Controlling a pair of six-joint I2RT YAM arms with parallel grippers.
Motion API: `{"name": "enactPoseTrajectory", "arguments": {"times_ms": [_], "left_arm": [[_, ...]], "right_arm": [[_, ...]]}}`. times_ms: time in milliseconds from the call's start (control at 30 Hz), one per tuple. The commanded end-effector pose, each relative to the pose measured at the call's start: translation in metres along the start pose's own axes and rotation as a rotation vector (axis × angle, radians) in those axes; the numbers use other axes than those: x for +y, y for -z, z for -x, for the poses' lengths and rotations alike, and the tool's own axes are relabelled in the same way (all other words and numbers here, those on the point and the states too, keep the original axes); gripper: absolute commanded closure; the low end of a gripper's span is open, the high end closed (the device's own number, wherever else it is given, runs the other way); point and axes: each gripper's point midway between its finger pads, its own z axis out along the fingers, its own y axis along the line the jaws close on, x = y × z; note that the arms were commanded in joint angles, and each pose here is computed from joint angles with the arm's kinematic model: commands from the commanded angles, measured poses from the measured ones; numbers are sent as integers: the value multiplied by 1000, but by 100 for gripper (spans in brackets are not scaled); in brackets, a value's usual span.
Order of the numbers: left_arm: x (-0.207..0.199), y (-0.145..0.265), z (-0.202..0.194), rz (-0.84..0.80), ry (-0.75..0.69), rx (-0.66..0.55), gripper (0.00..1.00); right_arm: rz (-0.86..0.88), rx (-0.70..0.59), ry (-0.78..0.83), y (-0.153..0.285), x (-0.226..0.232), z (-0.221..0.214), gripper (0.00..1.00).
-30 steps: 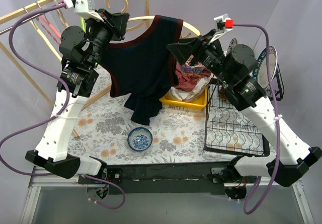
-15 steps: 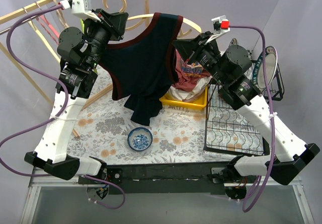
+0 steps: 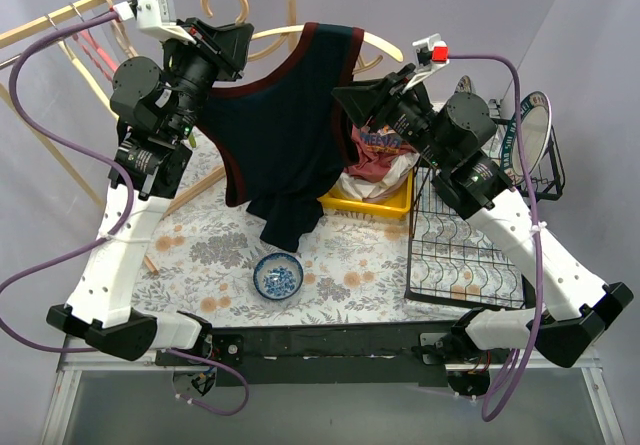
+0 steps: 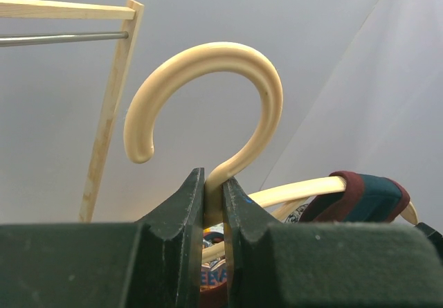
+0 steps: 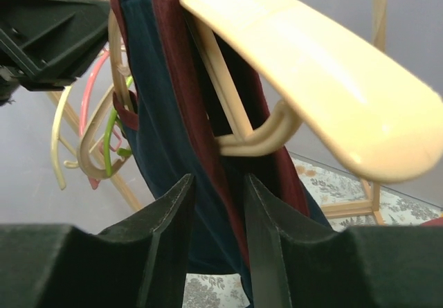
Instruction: Remove the tank top from the hanger
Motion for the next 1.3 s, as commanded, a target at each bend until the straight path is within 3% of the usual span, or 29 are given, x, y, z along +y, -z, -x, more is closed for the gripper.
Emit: {"name": "enactPoseTrajectory", "arguments": {"times_ms": [0, 67, 167, 233, 533, 933, 1133, 1267], "left_arm": [[-13, 16, 39, -23, 31, -118, 100], [-12, 15, 37, -25, 39, -117, 100], [-13, 16, 35, -31, 52, -118, 100], [-11, 16, 33, -25, 48, -112, 100], [8, 24, 29, 64, -7, -110, 100], [33, 33, 37, 212, -92, -96, 100], [21, 33, 50, 171, -46, -125, 100], [9, 31, 57, 131, 29, -139, 100]], "right_arm": [[94, -80, 17, 1, 22, 25, 64], [100, -72, 10, 0, 22, 22, 68], [104, -67, 10, -2, 22, 19, 81], [121, -88, 13, 1, 26, 25, 99], [58, -240, 78, 31, 31, 85, 99], [-276, -462, 198, 81, -16, 146, 99], [-426, -408, 230, 91, -47, 126, 99], [-337, -307, 246, 82, -41, 92, 99]]}}
